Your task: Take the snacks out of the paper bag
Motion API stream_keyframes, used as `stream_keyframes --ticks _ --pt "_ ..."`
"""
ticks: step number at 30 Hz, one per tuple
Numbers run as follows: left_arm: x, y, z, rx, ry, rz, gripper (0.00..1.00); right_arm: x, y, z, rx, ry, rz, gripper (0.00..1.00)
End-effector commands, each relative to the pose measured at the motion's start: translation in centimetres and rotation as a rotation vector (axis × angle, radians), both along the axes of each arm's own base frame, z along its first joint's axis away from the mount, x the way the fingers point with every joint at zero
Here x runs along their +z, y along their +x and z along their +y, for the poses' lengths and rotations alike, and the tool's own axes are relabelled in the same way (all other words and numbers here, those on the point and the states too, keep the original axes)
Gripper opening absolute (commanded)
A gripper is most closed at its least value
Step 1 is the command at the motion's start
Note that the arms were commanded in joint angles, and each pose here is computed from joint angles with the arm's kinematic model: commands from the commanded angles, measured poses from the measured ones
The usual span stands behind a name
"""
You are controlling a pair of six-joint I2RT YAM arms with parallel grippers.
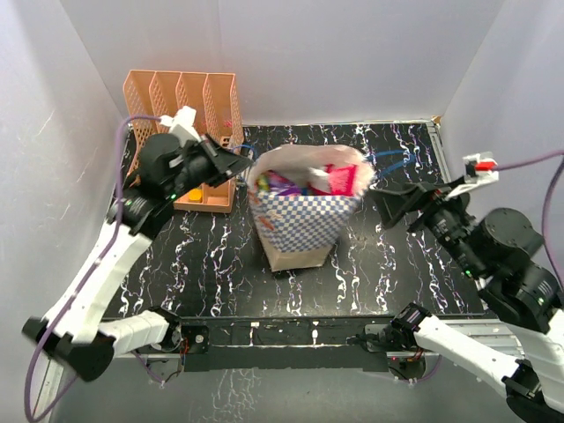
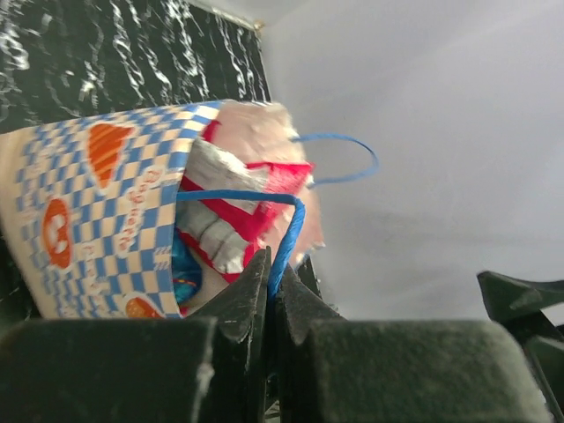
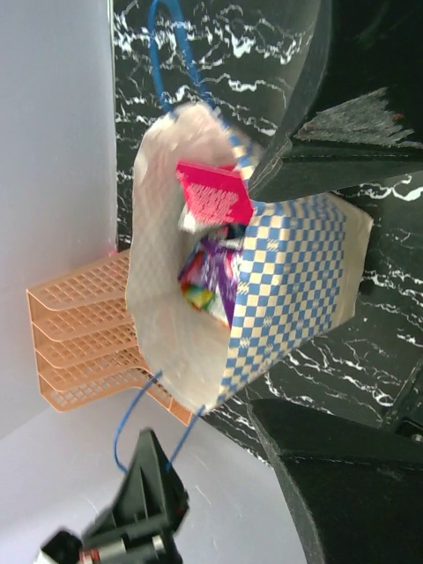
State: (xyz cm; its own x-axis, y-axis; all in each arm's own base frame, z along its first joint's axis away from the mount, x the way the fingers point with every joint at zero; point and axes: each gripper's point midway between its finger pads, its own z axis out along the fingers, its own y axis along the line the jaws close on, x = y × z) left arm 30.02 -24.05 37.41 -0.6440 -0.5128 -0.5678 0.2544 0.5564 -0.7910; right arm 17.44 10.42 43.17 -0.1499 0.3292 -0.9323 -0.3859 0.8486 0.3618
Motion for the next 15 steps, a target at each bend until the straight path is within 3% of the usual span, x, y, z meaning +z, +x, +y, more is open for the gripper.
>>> stream_keyframes --ticks 1,8,15 --pt "3.1 -3.6 5.3 0.164 -0.003 -0.071 0.0 1.4 1.6 2.9 0.058 0.067 -0.004 0.98" --pt "0.6 -6.1 9.6 0.306 0.102 -0.013 0.0 -2.2 3.3 2.6 -0.032 -0.01 0.115 0.98" --pt "-1.2 -7.5 11.3 0.367 0.088 -0.002 0.04 -4.2 5.3 4.1 -0.045 -0.008 0.128 0.98"
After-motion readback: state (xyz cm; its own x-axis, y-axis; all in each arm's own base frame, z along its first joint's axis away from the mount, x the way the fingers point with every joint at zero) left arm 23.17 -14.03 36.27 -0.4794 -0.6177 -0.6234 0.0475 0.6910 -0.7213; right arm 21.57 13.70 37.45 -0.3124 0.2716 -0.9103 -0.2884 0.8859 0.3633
